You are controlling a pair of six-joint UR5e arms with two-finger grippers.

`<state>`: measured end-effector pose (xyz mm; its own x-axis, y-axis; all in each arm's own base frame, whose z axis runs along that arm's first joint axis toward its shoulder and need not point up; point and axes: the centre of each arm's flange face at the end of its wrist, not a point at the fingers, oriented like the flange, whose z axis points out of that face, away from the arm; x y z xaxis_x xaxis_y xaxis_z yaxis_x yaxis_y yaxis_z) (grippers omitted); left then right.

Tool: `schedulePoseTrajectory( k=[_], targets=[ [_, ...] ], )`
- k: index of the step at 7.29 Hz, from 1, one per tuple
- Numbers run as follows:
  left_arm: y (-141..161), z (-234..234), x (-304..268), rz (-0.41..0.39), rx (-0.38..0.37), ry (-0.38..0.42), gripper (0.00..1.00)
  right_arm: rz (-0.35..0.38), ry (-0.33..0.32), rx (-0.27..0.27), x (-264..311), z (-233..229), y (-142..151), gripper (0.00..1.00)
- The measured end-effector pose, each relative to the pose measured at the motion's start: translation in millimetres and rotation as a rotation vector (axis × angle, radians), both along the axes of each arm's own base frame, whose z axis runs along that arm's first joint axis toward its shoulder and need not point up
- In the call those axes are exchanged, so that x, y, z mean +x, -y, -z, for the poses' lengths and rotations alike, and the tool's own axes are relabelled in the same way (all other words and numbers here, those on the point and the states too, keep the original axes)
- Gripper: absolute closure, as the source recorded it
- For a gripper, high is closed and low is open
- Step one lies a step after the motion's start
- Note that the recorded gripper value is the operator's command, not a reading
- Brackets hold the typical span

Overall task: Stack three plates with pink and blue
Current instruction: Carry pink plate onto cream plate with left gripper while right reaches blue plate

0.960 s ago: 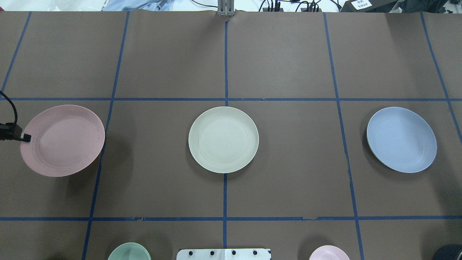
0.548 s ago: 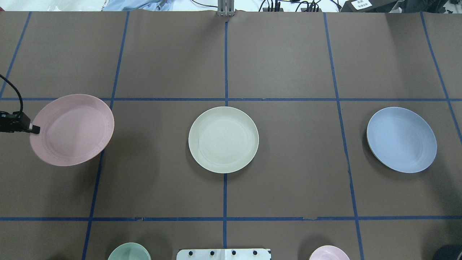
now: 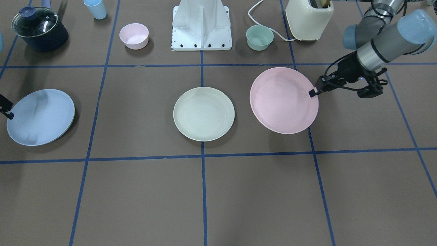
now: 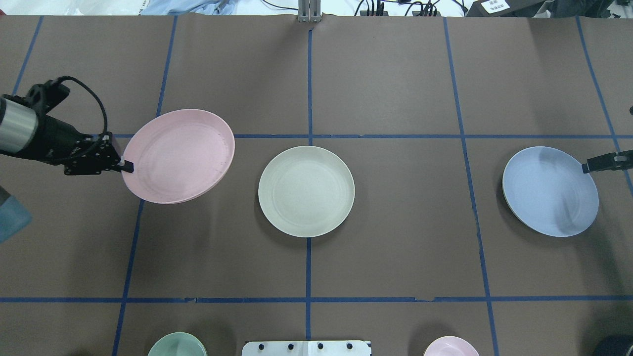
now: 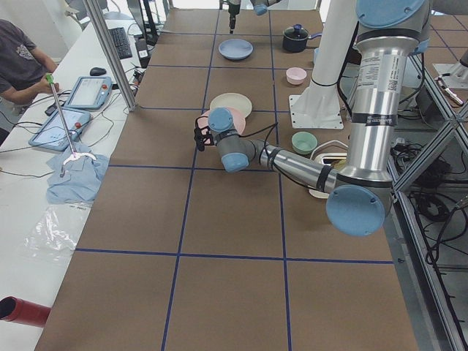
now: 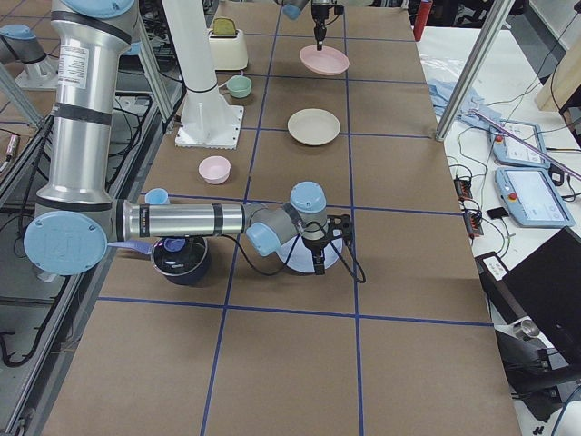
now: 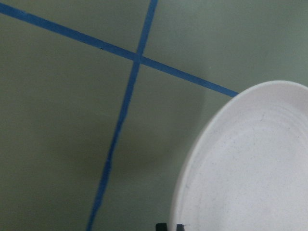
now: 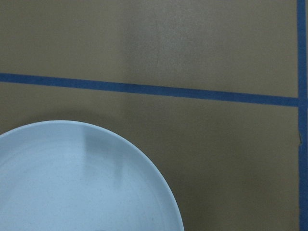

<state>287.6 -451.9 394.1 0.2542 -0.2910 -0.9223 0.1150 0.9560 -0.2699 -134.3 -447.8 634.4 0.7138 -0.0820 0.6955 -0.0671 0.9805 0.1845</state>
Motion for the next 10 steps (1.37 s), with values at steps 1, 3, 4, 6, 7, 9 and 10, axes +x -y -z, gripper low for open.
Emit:
schedulePoseTrajectory(
  k=[1,3,4,6,7,9,10],
  targets=[
    [-6.9,18.3,29.9,0.002,-0.028,-0.013,1.0,0.01,0.003,-0.006,-10.0,-9.3,0.7,0.0],
    [-20.8,47.8,72.4,-0.008,-0.07,-0.04,1.0,0.028,0.012,-0.025,-17.2,-17.4,-0.3,0.16],
    [-26.3,57.1,85.9,-0.012,-0.076,-0.048,1.0,0.041,0.023,-0.041,-18.3,-20.4,-2.7,0.21],
    [-30.5,64.6,95.7,-0.017,-0.078,-0.055,1.0,0.067,0.05,-0.075,-18.6,-26.9,-10.1,0.52],
    [-30.8,66.4,97.3,-0.018,-0.077,-0.057,1.0,0.072,0.052,-0.083,-18.3,-30.7,-11.8,0.69],
    [-34.7,71.4,105.9,-0.029,-0.078,-0.061,1.0,0.079,0.049,-0.089,-18.0,-37.9,-12.8,0.78],
    [-37.1,75.4,113.9,-0.031,-0.083,-0.06,1.0,0.081,0.048,-0.09,-18.0,-39.6,-12.9,0.85]
  ],
)
